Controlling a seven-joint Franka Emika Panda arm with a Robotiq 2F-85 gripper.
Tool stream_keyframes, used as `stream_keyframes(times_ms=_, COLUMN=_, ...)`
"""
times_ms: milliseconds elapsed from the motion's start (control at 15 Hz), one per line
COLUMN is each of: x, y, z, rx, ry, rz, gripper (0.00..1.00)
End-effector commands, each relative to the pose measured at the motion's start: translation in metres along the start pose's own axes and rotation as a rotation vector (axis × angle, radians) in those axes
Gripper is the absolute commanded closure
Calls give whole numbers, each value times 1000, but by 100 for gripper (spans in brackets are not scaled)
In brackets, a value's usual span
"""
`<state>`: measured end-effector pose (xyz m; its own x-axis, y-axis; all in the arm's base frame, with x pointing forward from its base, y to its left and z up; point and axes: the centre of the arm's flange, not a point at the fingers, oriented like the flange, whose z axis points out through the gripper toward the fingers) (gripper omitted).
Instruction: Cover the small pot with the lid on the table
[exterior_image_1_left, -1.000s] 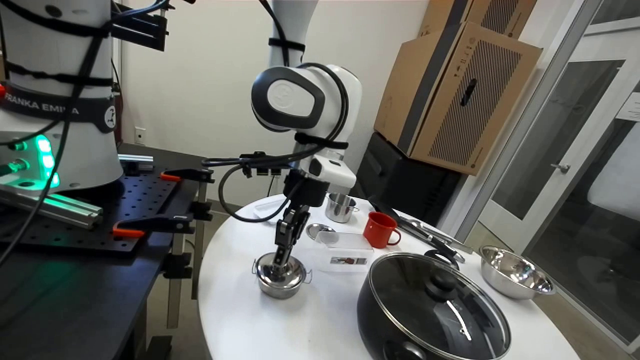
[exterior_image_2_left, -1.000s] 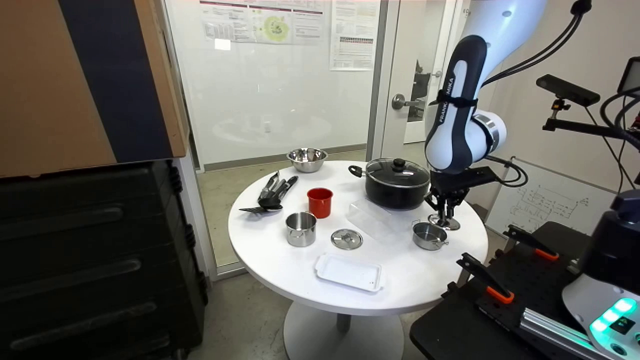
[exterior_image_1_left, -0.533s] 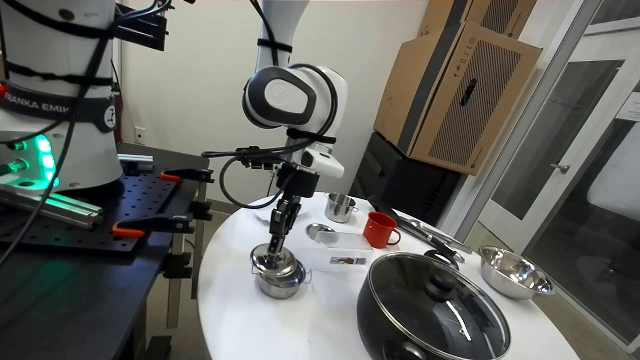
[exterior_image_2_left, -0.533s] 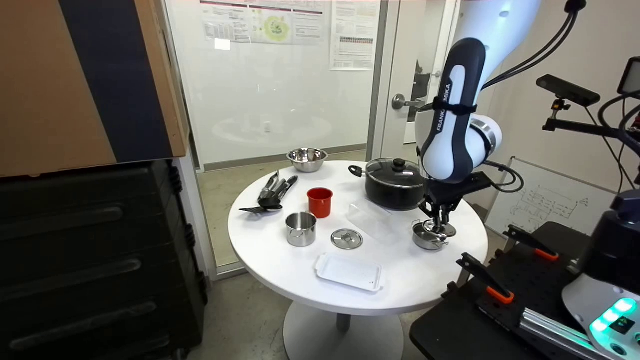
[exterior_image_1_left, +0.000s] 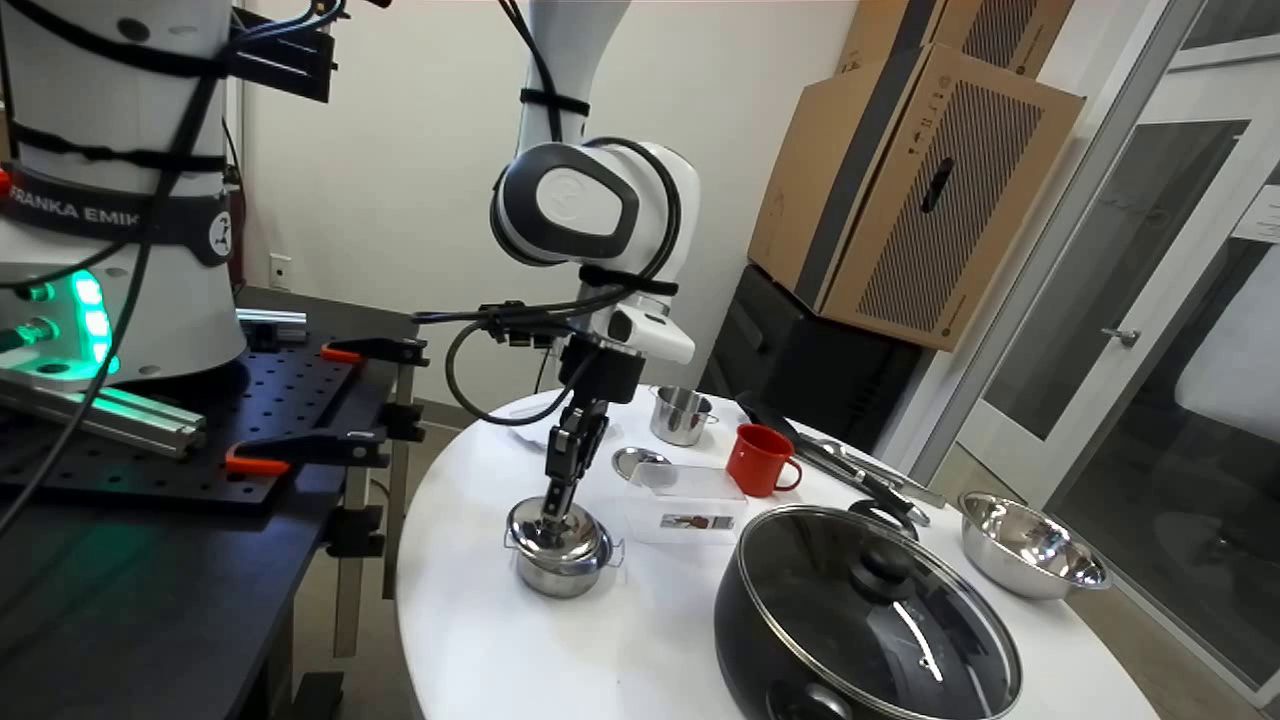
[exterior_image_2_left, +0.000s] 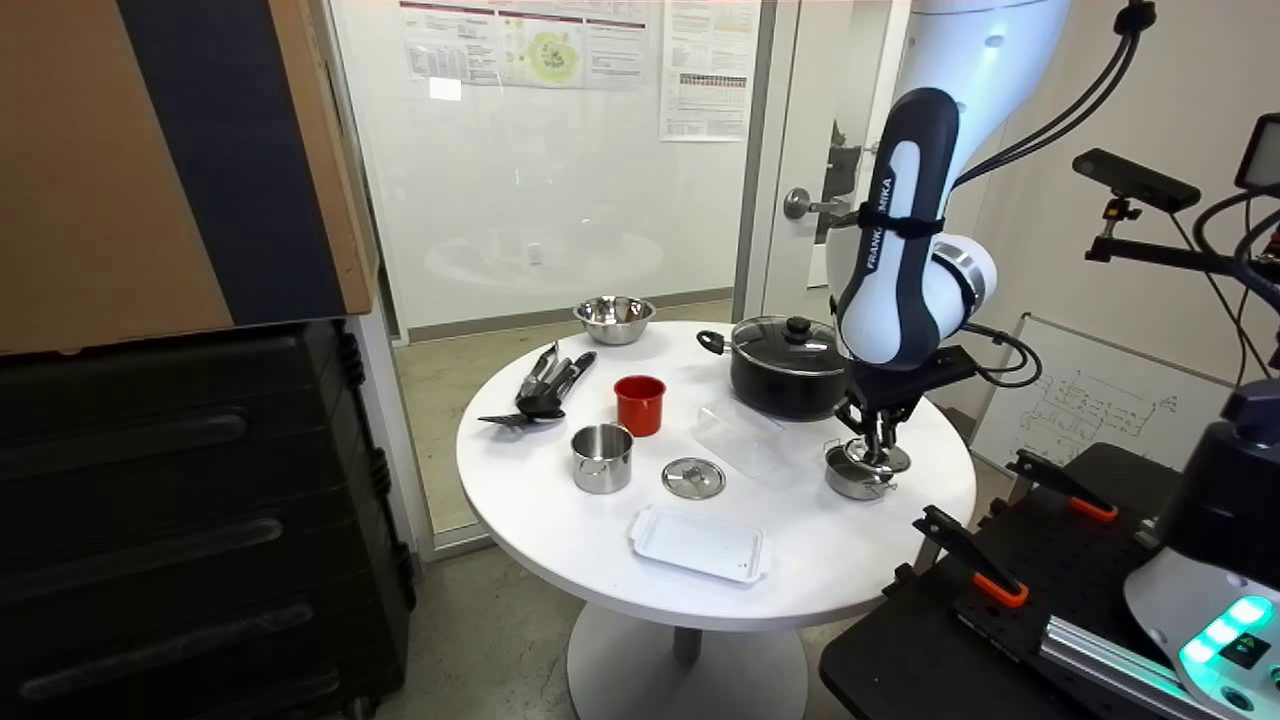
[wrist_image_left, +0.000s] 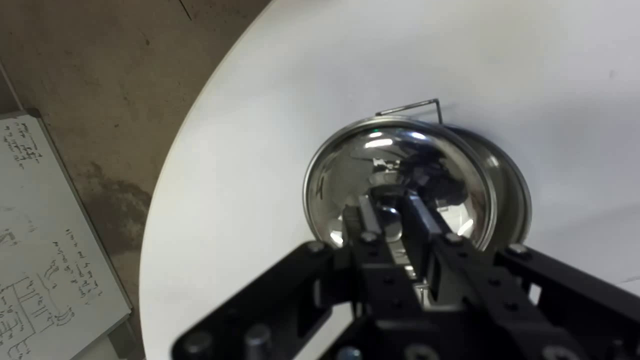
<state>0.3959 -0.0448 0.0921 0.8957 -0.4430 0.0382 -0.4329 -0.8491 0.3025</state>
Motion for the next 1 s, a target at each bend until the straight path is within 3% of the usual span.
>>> stream_keyframes(times_ms=0, x=8, y=-4, z=5, rx=14, ry=28, rz=23, gripper=96)
stream_keyframes(times_ms=933, x=11, y=-19, z=21, rx=8, ry=48, rz=20, gripper=96)
